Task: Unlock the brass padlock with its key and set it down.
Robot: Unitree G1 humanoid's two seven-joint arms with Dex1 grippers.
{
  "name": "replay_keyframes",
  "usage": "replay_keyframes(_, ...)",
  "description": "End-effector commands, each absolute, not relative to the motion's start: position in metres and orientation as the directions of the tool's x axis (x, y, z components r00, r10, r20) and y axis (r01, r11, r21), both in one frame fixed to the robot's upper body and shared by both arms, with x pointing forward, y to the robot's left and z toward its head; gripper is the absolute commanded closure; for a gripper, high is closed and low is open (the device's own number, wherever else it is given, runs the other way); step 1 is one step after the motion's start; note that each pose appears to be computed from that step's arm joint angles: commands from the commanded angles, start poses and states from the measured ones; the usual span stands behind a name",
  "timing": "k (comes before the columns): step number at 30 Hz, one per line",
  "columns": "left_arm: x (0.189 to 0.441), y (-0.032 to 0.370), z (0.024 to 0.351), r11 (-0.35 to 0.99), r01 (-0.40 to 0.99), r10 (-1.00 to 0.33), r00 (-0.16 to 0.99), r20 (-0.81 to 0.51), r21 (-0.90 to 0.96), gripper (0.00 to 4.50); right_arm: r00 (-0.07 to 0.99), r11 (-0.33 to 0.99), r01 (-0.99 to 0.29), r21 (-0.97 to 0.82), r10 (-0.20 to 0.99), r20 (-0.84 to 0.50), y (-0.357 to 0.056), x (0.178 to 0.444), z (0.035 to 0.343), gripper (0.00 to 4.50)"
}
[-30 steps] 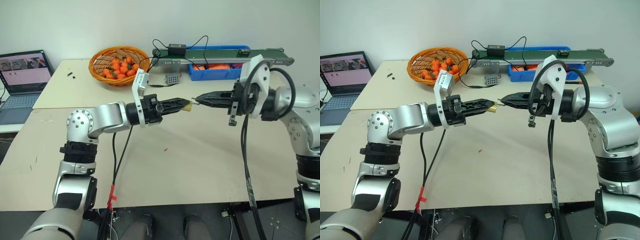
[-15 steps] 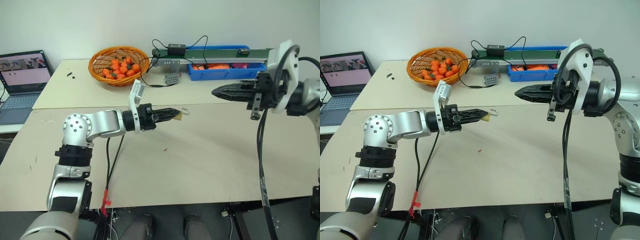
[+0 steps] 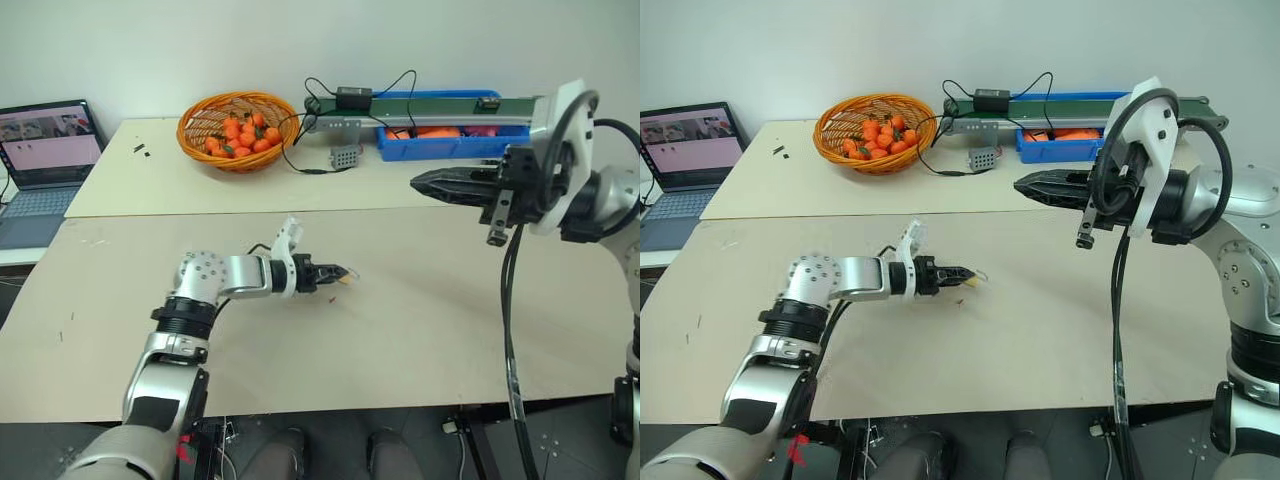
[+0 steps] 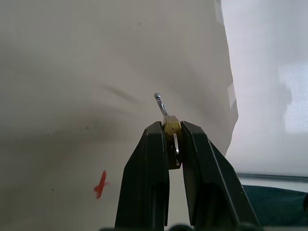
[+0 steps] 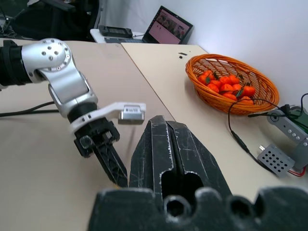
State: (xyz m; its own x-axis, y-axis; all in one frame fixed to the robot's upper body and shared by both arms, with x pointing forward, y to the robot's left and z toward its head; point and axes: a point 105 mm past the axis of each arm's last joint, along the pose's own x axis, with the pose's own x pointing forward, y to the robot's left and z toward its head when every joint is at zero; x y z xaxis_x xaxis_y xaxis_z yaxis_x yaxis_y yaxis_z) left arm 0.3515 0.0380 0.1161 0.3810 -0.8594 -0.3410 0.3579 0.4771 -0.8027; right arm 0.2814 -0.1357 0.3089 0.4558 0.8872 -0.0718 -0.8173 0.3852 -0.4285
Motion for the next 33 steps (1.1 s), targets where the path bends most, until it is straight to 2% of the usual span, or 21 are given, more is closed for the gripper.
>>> replay_keyframes(1,0.354,0.035,0.119,0.462,0.374,-0.867,0.380,-0.322,-0.804,4.50,0.459,0.389,-0.792,-0.471,0.888,-0.037,-0.136,0.271,0.321,4.47)
replay_keyframes(7,0.353,0.030,0.104,0.483,0.360,-0.859,0.370,-0.353,-0.798,4.50,0.470,0.401,-0.784,-0.474,0.882,-0.030,-0.139,0.268,0.321,4.47)
replay_keyframes(9,0.351,0.032,0.099,0.494,0.352,-0.856,0.361,-0.371,-0.795,3.50,0.470,0.402,-0.783,-0.475,0.882,-0.029,-0.139,0.269,0.321,4.50)
replay_keyframes(10,0.350,0.035,0.096,0.505,0.352,-0.851,0.357,-0.386,-0.788,3.27,0.471,0.403,-0.782,-0.475,0.882,-0.028,-0.140,0.269,0.322,4.50)
replay_keyframes(16,0.345,0.058,0.098,0.538,0.370,-0.836,0.353,-0.421,-0.758,1.05,0.471,0.397,-0.787,-0.473,0.881,-0.043,-0.140,0.274,0.318,4.50)
replay_keyframes(17,0.346,0.067,0.101,0.553,0.371,-0.826,0.365,-0.430,-0.746,0.56,0.470,0.396,-0.787,-0.472,0.882,-0.043,-0.140,0.275,0.317,4.50)
replay_keyframes(19,0.350,0.090,0.109,0.591,0.375,-0.797,0.405,-0.447,-0.714,0.03,0.465,0.393,-0.789,-0.473,0.884,-0.042,-0.140,0.276,0.318,4.50)
replay_keyframes(22,0.354,0.113,0.120,0.634,0.393,-0.765,0.450,-0.462,-0.667,0.03,0.457,0.386,-0.791,-0.475,0.889,-0.039,-0.139,0.277,0.318,4.50)
replay_keyframes(26,0.361,0.126,0.144,0.657,0.518,-0.752,0.505,-0.424,-0.548,0.03,0.451,0.380,-0.794,-0.475,0.892,-0.039,-0.136,0.276,0.317,4.50)
replay_keyframes(28,0.358,0.120,0.169,0.595,0.668,-0.804,0.489,-0.338,-0.447,0.03,0.455,0.384,-0.793,-0.473,0.889,-0.042,-0.138,0.276,0.317,4.50)
replay_keyframes(30,0.347,0.110,0.194,0.493,0.809,-0.867,0.425,-0.261,-0.321,0.03,0.473,0.391,-0.791,-0.471,0.879,-0.065,-0.141,0.278,0.312,4.50)
replay_keyframes(33,0.339,0.103,0.210,0.424,0.899,-0.888,0.389,-0.245,-0.111,0.03,0.501,0.372,-0.805,-0.462,0.844,-0.193,-0.151,0.280,0.287,4.50)
